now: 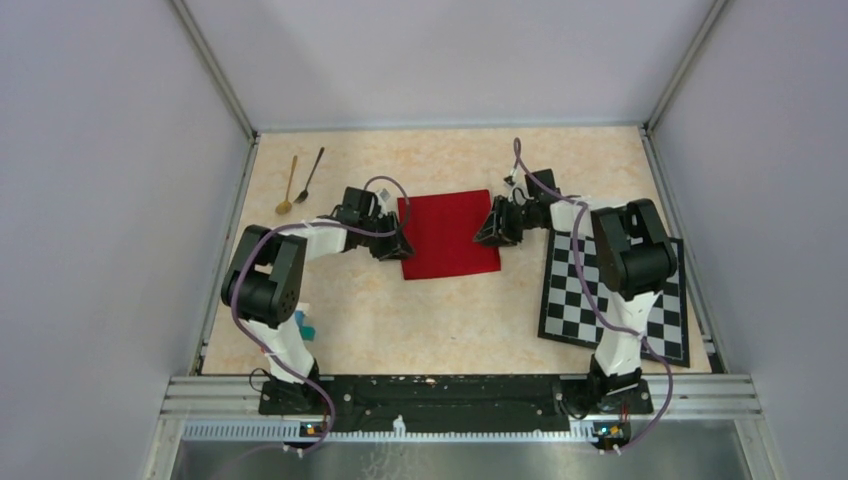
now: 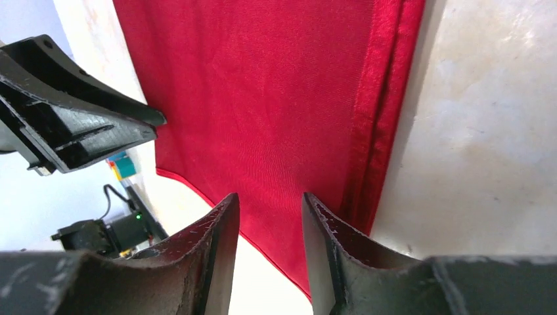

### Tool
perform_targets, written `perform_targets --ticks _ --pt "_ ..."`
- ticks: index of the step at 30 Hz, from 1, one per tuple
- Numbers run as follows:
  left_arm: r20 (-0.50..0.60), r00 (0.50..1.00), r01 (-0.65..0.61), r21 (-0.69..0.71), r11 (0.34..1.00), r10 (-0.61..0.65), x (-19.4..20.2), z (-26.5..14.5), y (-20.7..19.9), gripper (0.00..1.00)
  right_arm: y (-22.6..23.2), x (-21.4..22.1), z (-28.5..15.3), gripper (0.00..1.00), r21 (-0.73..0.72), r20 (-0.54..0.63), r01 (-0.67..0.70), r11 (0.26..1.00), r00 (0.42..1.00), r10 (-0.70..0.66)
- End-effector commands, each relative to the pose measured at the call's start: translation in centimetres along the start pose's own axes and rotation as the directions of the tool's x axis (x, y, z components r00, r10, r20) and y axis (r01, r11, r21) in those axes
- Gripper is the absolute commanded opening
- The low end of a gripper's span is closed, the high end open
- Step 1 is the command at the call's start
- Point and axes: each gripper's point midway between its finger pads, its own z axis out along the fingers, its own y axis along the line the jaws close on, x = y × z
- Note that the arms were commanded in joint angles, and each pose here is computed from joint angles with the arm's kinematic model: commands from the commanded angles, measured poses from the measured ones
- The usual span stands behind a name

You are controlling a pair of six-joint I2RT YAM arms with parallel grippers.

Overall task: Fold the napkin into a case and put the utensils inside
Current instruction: Smooth out the square-folded napkin at the center of the board.

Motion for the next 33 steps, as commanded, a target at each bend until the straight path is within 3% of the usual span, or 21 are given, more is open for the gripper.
perform_targets --ticks 1,6,11,15,21,27,33 --pt "0.024 0.999 -0.035 -0.039 0.999 0.036 0.3 -0.6 1.5 0.38 -1.3 -1.3 -1.2 0.40 0.097 0.049 0.095 0.991 0.994 -0.100" --pt "0.061 0.992 -0.115 0.002 0.993 0.115 -0.3 -3.5 -1.0 0.44 1.0 -0.6 -3.2 0.41 0.146 0.037 0.166 0.975 0.984 -0.173" --pt "0.059 0.990 -0.138 0.156 0.978 0.130 0.3 -5.1 -5.2 0.49 4.2 1.1 -2.2 0.42 -0.013 0.011 0.132 0.991 0.991 -0.132" --pt "-0.012 0.997 -0.069 0.180 0.981 0.073 2.3 -3.2 -3.9 0.45 2.7 1.7 -0.8 0.40 -0.005 -0.012 0.090 0.996 0.996 -0.090" --pt "-0.093 0.995 -0.019 0.014 1.000 0.021 5.3 -1.1 1.3 0.43 -0.8 4.3 -0.7 0.38 0.107 -0.068 0.079 0.991 0.995 -0.072" --pt "-0.146 0.989 -0.012 -0.025 1.000 0.008 9.4 -2.9 2.1 0.44 -2.1 8.6 -3.0 0.38 0.154 -0.127 0.069 0.986 0.991 -0.050" --pt "-0.106 0.993 -0.044 0.042 0.998 0.048 10.4 -7.0 -1.0 0.49 0.2 10.2 -5.8 0.39 0.117 -0.118 0.093 0.989 0.990 -0.079"
